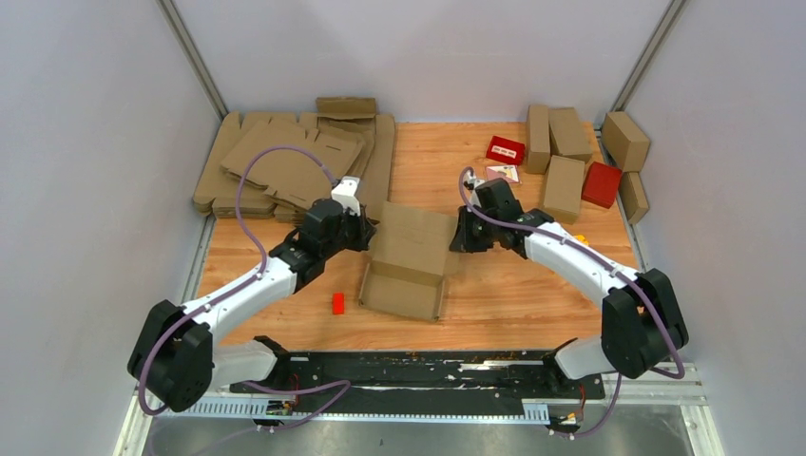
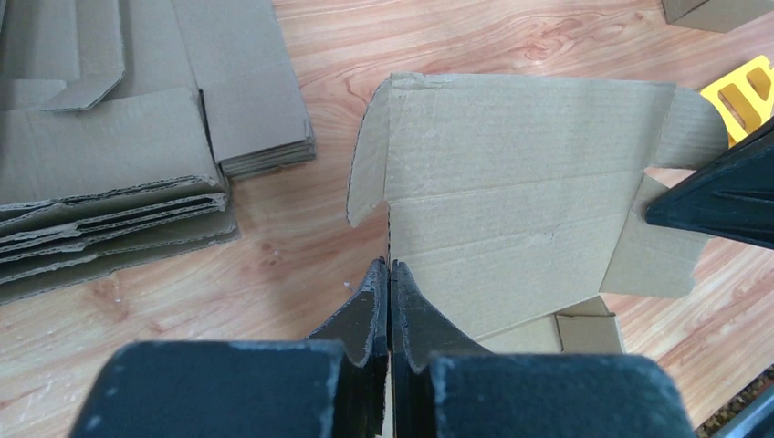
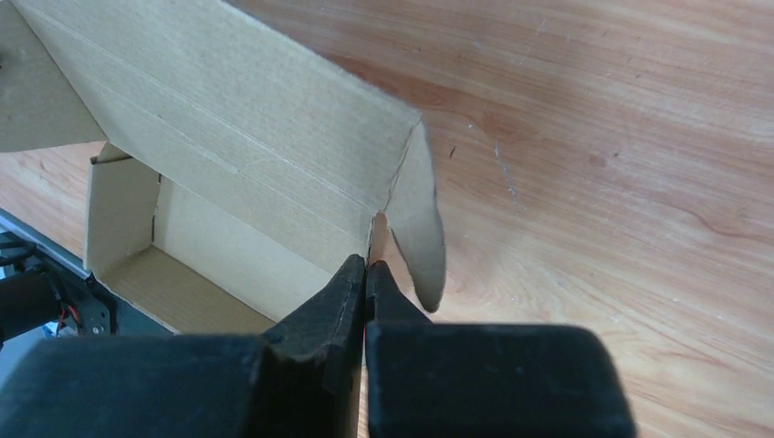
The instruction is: Fold the paper box
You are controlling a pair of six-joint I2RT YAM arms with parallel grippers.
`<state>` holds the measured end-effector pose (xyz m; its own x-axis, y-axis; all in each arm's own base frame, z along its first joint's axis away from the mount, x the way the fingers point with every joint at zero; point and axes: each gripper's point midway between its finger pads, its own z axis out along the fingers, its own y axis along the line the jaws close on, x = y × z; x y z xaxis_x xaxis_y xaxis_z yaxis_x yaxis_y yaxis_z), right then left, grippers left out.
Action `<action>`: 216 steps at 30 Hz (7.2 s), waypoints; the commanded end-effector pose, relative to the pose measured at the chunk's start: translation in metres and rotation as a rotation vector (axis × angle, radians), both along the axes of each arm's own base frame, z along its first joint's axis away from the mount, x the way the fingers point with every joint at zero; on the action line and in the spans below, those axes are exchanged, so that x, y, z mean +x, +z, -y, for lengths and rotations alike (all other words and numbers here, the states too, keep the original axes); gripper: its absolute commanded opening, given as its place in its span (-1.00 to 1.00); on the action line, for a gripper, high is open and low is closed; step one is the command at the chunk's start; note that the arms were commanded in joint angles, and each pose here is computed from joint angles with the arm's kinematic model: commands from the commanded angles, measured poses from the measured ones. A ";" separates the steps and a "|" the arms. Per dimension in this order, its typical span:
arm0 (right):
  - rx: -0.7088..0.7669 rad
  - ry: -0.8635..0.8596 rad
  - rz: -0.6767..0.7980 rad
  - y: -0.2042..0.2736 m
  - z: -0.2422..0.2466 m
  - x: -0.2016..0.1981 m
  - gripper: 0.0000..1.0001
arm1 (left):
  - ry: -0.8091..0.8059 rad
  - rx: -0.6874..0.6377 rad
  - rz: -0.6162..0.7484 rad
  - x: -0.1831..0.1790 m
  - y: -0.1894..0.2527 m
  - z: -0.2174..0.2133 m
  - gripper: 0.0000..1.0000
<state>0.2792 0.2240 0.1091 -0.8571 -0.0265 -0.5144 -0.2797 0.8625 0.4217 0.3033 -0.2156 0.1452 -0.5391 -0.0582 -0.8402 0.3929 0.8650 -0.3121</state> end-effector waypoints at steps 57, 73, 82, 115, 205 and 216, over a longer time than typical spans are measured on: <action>-0.052 -0.403 0.631 0.029 0.056 0.085 -1.00 | 0.144 -0.165 0.405 0.027 0.011 0.099 -0.85; -0.013 -0.416 0.618 0.037 0.054 0.082 -1.00 | 0.225 -0.149 0.297 0.040 0.013 0.112 -0.88; 0.020 -0.402 0.578 0.023 0.048 0.075 -1.00 | 0.211 -0.133 0.343 0.018 -0.014 0.109 -0.88; 0.014 -0.253 0.685 0.016 0.054 0.041 -1.00 | -0.294 0.203 0.247 -0.079 0.030 0.068 0.39; 0.309 0.061 0.265 -0.020 0.016 -0.082 -0.92 | -0.849 0.112 0.024 -0.095 0.020 0.162 -0.77; 0.341 0.078 0.324 -0.007 0.010 -0.074 -0.91 | -0.877 0.101 -0.044 -0.106 -0.012 0.160 -0.70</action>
